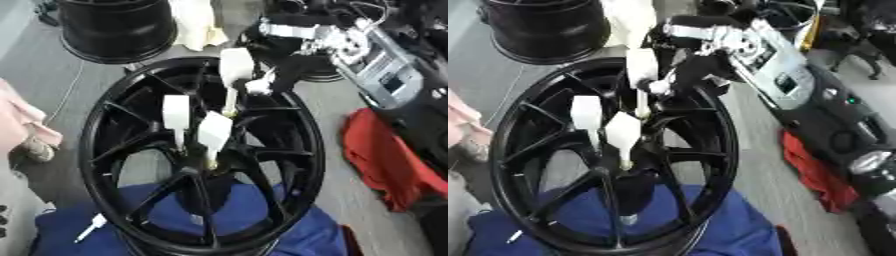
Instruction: Pull the pin out of the wheel hub.
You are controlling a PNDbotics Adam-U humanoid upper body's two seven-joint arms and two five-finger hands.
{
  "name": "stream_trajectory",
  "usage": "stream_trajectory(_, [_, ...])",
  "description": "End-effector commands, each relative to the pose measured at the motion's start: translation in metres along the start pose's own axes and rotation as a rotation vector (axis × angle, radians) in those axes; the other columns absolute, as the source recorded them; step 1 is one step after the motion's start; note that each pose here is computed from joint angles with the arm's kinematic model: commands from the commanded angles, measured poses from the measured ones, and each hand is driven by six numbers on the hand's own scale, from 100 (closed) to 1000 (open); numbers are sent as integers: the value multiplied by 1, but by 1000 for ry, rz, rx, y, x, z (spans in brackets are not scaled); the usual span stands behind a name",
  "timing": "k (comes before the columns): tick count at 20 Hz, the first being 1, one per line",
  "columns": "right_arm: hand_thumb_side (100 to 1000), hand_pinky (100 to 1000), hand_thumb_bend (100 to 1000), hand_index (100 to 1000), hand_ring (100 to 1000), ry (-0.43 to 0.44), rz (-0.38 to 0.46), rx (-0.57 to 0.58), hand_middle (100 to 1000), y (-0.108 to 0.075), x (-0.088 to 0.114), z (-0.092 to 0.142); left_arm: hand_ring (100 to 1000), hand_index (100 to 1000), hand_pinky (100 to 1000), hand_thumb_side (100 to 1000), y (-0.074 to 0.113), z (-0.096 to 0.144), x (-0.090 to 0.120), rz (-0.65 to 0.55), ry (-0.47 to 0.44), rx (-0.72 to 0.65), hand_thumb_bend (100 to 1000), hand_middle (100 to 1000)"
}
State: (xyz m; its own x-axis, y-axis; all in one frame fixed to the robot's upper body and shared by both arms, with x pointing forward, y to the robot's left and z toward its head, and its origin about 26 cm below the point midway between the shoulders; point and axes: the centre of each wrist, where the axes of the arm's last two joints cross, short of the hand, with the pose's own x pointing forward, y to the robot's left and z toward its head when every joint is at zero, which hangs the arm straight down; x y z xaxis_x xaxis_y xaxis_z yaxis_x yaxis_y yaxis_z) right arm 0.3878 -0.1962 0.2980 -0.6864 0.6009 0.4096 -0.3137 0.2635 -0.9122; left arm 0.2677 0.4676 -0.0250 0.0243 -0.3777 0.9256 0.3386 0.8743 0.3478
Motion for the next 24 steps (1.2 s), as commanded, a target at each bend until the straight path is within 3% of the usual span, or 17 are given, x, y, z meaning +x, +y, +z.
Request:
stream_trajectory(1, [313,703,225,456,577,32,45,-146,384,-40,8,30,540,771,736,788,14,5,7,-93,-42,-59,235,570])
stream_trajectory(2, [310,700,228,454,574,58,50,-192,383,-46,4,38,540,771,736,789,14,6,7,-92,-40,-57,235,570])
stream_trajectory(3, [221,697,100,454,570,99,51,-252,389,-51,-5,51,540,771,736,789,14,7,7,-92,-39,-52,234,570])
stream_trajectory(4, [302,694,230,453,567,136,52,-309,381,-54,-14,63,540,771,736,789,15,8,7,-92,-38,-49,233,570])
stream_trajectory(6, [301,687,229,454,560,229,38,-435,382,-50,-40,97,540,771,736,789,16,9,7,-91,-39,-39,232,570])
stream_trajectory(9, [301,676,241,457,553,358,-3,-586,385,-27,-75,140,540,771,735,788,17,10,8,-90,-40,-28,234,570])
stream_trajectory(11, [304,674,271,477,557,480,-59,-679,404,4,-104,168,540,771,735,788,18,12,7,-87,-39,-16,234,570])
stream_trajectory(12, [313,682,309,523,577,558,-77,-722,450,24,-118,183,540,771,735,788,18,13,6,-86,-40,-10,234,570])
stream_trajectory(13, [332,698,366,626,619,645,-89,-752,536,45,-131,198,540,771,735,788,19,13,6,-85,-40,-6,234,570])
stream_trajectory(14, [332,698,366,626,619,728,-98,-768,536,67,-141,210,540,771,735,788,19,13,6,-84,-41,-3,234,570])
stream_trajectory(15, [369,722,411,742,676,814,-120,-774,642,89,-151,221,540,771,735,789,19,13,6,-82,-42,1,234,570])
stream_trajectory(16, [383,731,425,782,698,899,-154,-781,690,112,-160,232,540,771,735,789,19,13,6,-82,-44,3,233,570])
stream_trajectory(17, [422,775,465,890,770,979,-194,-792,809,136,-168,242,541,771,735,789,19,13,6,-81,-45,5,233,570])
stream_trajectory(18, [427,779,468,897,777,1039,-224,-806,820,156,-173,250,541,771,735,789,19,13,6,-80,-46,5,233,570])
stream_trajectory(19, [460,799,476,924,807,1081,-251,-828,872,173,-176,255,541,771,735,789,19,13,6,-79,-47,6,233,571])
stream_trajectory(21, [493,791,458,922,797,1111,-275,-894,872,193,-178,256,541,771,735,790,18,13,5,-78,-47,5,232,571])
stream_trajectory(24, [497,773,446,912,779,1054,-274,-999,856,200,-176,238,541,771,735,789,17,11,6,-76,-50,0,233,571])
